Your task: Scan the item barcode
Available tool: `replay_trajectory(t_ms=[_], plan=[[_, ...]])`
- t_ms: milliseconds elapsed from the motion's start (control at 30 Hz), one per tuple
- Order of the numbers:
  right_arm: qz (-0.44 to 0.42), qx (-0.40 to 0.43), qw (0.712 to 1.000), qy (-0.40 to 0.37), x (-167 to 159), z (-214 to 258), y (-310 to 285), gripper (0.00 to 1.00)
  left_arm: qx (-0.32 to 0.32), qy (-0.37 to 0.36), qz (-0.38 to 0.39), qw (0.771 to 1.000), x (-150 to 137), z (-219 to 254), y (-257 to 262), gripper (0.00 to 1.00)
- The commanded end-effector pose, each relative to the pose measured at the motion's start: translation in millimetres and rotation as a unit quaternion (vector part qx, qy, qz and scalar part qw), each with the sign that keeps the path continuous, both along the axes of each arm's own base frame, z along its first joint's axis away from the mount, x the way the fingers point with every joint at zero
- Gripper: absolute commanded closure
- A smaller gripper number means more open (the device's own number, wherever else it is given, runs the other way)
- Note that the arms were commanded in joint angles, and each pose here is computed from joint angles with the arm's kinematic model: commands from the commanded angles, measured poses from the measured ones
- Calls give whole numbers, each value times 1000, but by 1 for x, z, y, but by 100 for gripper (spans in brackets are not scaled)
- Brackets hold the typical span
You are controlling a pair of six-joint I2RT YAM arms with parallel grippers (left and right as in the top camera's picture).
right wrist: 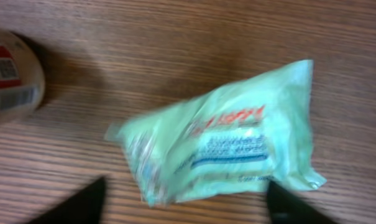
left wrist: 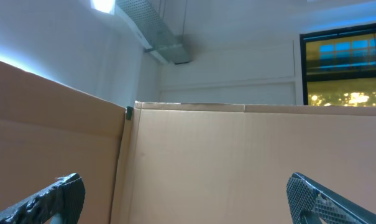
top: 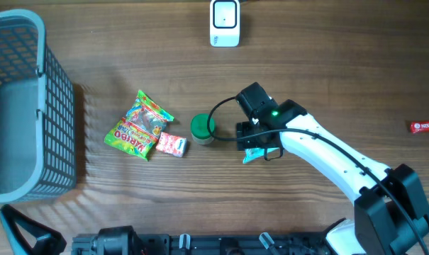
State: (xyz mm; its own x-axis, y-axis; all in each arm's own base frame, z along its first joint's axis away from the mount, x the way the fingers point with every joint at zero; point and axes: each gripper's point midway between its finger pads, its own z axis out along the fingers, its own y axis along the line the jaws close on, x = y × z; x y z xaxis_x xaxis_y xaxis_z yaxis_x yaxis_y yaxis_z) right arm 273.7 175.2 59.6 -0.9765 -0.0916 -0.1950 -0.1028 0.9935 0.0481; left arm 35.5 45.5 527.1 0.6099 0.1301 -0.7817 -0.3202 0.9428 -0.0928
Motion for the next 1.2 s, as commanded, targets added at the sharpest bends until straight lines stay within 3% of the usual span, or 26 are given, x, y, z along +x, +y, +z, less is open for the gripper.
replay_trajectory(t_ms=[0,33,67,100,133,500,900,1167], plan=[[23,41,999,8,2,6,18,0,-4,-4,6,1000,-3,-1,2,0],[24,47,999,4,5,14,22,7,-4,-4,6,1000,-3,-1,2,0],[28,49,998,1,7,20,24,40,-4,-3,6,1000,-3,-2,2,0],[31,51,998,-3,11,28,26,82,-4,-2,6,1000,-3,-2,2,0],[30,52,998,-4,11,31,27,96,-4,-1,6,1000,-2,-2,2,0],[-26,-1,998,51,-20,-10,-5,96,-4,0,6,1000,-2,-3,2,0],[-23,98,989,109,-59,-63,16,96,-4,-1,6,1000,-2,-3,2,0],[6,100,990,98,-48,-58,24,96,-3,-9,5,1000,-5,0,1,0]])
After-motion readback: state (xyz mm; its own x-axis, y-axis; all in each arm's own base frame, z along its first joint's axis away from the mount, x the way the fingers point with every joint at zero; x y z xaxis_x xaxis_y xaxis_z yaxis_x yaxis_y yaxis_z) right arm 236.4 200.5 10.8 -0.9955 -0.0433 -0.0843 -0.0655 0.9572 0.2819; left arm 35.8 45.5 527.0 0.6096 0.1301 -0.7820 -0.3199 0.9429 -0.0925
